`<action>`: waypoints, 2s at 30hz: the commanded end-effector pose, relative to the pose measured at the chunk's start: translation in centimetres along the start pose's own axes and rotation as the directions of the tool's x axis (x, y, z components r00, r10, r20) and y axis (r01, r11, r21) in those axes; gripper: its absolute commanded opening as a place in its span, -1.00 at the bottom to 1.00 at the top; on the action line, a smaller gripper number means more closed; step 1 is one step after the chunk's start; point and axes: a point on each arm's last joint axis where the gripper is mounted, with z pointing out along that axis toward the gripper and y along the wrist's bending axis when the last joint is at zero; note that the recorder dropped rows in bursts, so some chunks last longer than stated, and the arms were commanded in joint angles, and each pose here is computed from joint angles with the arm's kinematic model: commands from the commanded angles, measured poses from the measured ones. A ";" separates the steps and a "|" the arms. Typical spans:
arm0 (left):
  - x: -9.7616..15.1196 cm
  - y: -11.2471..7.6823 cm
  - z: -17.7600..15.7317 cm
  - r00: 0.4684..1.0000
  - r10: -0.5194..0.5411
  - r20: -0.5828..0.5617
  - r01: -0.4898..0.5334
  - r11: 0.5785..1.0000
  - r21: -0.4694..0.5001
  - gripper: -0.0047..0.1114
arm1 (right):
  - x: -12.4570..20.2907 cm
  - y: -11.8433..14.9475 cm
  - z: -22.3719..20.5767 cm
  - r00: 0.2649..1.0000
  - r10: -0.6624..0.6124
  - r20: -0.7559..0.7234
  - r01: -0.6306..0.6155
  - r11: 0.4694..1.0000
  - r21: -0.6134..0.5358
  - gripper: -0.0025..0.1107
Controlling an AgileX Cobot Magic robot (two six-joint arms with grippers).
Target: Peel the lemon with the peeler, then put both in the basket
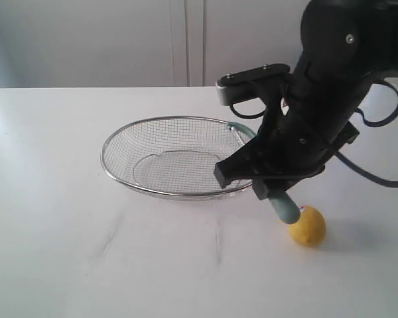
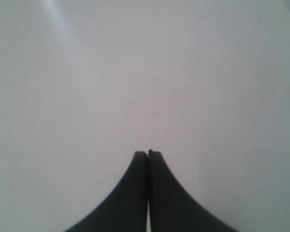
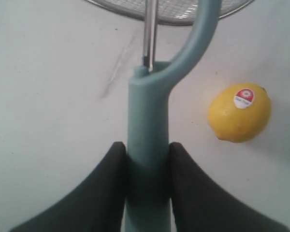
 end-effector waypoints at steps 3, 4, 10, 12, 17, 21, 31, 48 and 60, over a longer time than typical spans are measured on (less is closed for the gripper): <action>0.4 0.0 0.1 1.000 -0.005 -0.021 0.005 1.000 -0.001 -0.92 | 0.1 -3.2 -0.3 0.999 0.051 0.006 -0.051 0.998 0.037 -0.96; 0.4 0.0 0.1 1.000 -0.005 -0.021 0.005 1.000 -0.001 -0.92 | 0.1 -3.6 -0.3 0.998 0.057 0.006 -0.057 0.998 0.040 -0.96; 0.4 0.0 0.1 1.000 -0.005 -0.021 0.005 1.000 -0.001 -0.92 | 0.0 -5.4 -0.3 0.997 0.078 0.007 -0.079 0.995 0.055 -0.96; 0.4 0.0 0.1 1.000 -0.005 -0.021 0.005 1.000 -0.001 -0.92 | 0.0 -5.4 -0.3 0.997 0.079 0.012 -0.080 0.995 0.053 -0.96; 0.4 0.0 0.1 1.000 -0.005 -0.021 0.005 1.000 -0.001 -0.92 | -0.2 -5.4 -0.3 0.996 0.079 0.028 -0.081 0.996 0.049 -0.96; 0.4 0.0 0.1 1.000 -0.005 -0.021 0.005 1.000 -0.001 -0.92 | -0.1 -5.4 -0.3 0.997 0.079 0.026 -0.081 0.996 0.050 -0.96; 0.4 0.0 0.1 1.000 -0.005 -0.021 0.005 1.000 -0.001 -0.92 | 0.2 -7.2 -0.4 0.997 0.072 -0.003 -0.072 0.995 0.068 -0.96; 0.4 0.0 0.1 1.000 -0.005 -0.021 0.005 1.000 -0.001 -0.92 | 0.9 -11.0 -0.6 0.999 0.036 -0.034 -0.034 0.998 0.046 -0.96; 0.4 0.1 0.1 1.000 0.011 -0.022 -0.011 1.000 -0.011 -0.92 | 0.9 -11.3 -0.7 1.000 0.022 -0.008 -0.022 0.999 -0.047 -0.96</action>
